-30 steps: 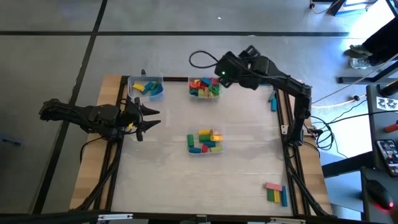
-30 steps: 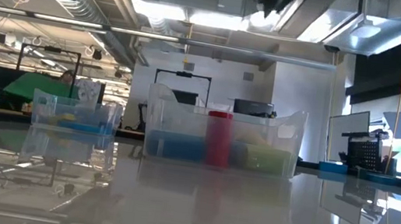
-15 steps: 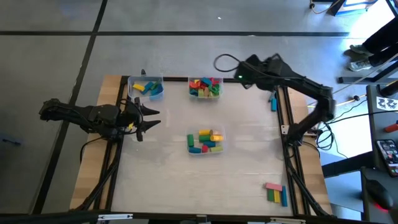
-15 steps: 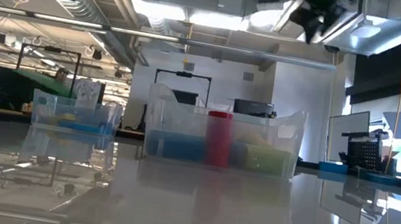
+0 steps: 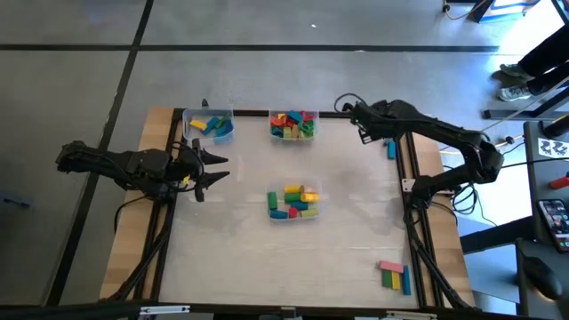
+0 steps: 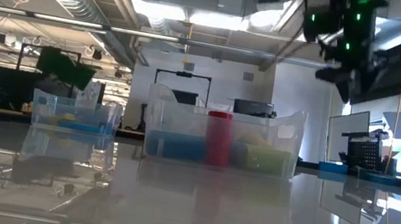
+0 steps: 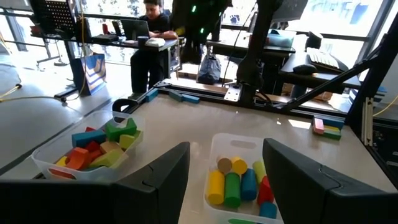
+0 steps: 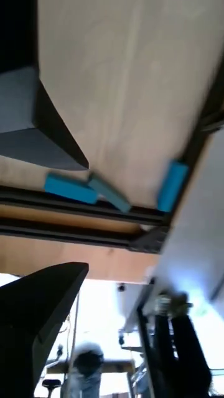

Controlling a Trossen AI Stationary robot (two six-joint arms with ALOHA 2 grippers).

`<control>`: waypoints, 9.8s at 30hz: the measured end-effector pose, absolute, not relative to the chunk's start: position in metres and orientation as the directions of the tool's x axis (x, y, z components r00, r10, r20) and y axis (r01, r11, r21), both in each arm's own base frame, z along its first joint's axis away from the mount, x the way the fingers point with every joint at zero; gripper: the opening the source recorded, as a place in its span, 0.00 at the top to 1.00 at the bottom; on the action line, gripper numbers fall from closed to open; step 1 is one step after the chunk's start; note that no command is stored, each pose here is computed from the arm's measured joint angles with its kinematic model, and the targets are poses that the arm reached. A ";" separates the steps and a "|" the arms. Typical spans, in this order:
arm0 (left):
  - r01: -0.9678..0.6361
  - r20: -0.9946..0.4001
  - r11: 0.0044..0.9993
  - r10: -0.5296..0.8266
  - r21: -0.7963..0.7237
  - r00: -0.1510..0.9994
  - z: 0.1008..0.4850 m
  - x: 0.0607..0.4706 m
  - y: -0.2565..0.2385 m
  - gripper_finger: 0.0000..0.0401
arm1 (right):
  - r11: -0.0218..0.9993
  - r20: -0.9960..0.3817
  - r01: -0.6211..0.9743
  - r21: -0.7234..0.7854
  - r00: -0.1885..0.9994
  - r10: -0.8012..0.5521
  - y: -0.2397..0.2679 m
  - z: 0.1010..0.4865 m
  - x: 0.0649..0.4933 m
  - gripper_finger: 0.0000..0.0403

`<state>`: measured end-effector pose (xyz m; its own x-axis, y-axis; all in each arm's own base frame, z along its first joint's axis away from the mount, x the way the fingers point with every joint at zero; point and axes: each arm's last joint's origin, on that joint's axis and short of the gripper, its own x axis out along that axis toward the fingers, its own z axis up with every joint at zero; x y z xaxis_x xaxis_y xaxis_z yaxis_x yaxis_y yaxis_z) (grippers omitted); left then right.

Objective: Sort blocks by size
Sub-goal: Put the dark green rectangular block into the top left transparent bin, then put the light blue rectangular block into the top left transparent bin

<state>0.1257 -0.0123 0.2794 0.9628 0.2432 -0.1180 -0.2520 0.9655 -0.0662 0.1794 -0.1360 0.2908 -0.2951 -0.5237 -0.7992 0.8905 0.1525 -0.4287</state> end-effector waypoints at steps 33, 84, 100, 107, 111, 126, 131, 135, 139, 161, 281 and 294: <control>-0.252 -0.128 0.966 0.243 -0.058 0.961 0.278 0.126 -0.012 0.51 | 0.133 -0.837 0.918 -0.375 -0.273 -0.474 -0.177 0.182 0.143 0.98; -0.254 -0.153 0.966 0.244 -0.049 0.958 0.276 0.126 -0.012 0.51 | 0.650 -0.840 0.532 -0.542 -0.316 -0.441 -0.107 0.136 0.216 0.98; -0.254 -0.152 0.966 0.244 -0.050 0.958 0.276 0.126 -0.012 0.51 | 0.495 -0.831 0.720 -0.487 -0.206 -0.517 -0.058 0.181 0.224 0.98; -0.255 -0.152 0.966 0.245 -0.050 0.958 0.276 0.126 -0.012 0.51 | 0.331 -0.862 0.881 -0.338 -0.148 -0.485 -0.061 0.196 0.216 0.89; -0.255 -0.153 0.966 0.245 -0.049 0.957 0.276 0.126 -0.012 0.51 | 0.294 -0.846 0.899 -0.325 -0.137 -0.516 -0.062 0.194 0.217 0.73; -0.255 -0.151 0.966 0.245 -0.050 0.958 0.276 0.126 -0.012 0.51 | 0.154 -0.813 0.979 -0.131 -0.017 -0.583 -0.059 0.130 0.199 0.43; -0.254 -0.141 0.966 0.244 -0.055 0.959 0.277 0.126 -0.012 0.51 | 0.152 -0.820 0.983 -0.104 0.002 -0.573 -0.058 0.120 0.193 0.48; -0.254 -0.138 0.966 0.244 -0.057 0.960 0.277 0.126 -0.012 0.51 | 0.153 -0.817 0.985 -0.079 0.024 -0.577 -0.057 0.117 0.192 0.57; -0.254 -0.138 0.966 0.244 -0.056 0.960 0.277 0.126 -0.012 0.51 | 0.180 -0.816 0.980 -0.082 0.038 -0.576 -0.058 0.117 0.193 0.71; -0.254 -0.140 0.966 0.244 -0.055 0.959 0.277 0.126 -0.012 0.51 | 0.458 -0.754 0.881 -0.117 0.221 -0.618 -0.069 0.182 0.249 0.86; -0.255 -0.179 0.966 0.243 -0.044 0.953 0.273 0.124 -0.012 0.51 | 0.684 -0.283 0.618 -0.388 0.626 -0.727 -0.166 0.396 0.453 0.43; -0.258 -0.193 0.965 0.243 -0.056 0.951 0.272 0.123 -0.012 0.51 | 0.552 -0.428 0.715 -0.430 0.377 -0.822 -0.155 0.442 0.369 0.43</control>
<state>0.1234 -0.0121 0.2716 0.9506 0.2432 -0.1928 -0.2580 0.9645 -0.0557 0.3690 -0.1547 0.4417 0.3768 -0.8216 -0.4277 0.7150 0.5515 -0.4296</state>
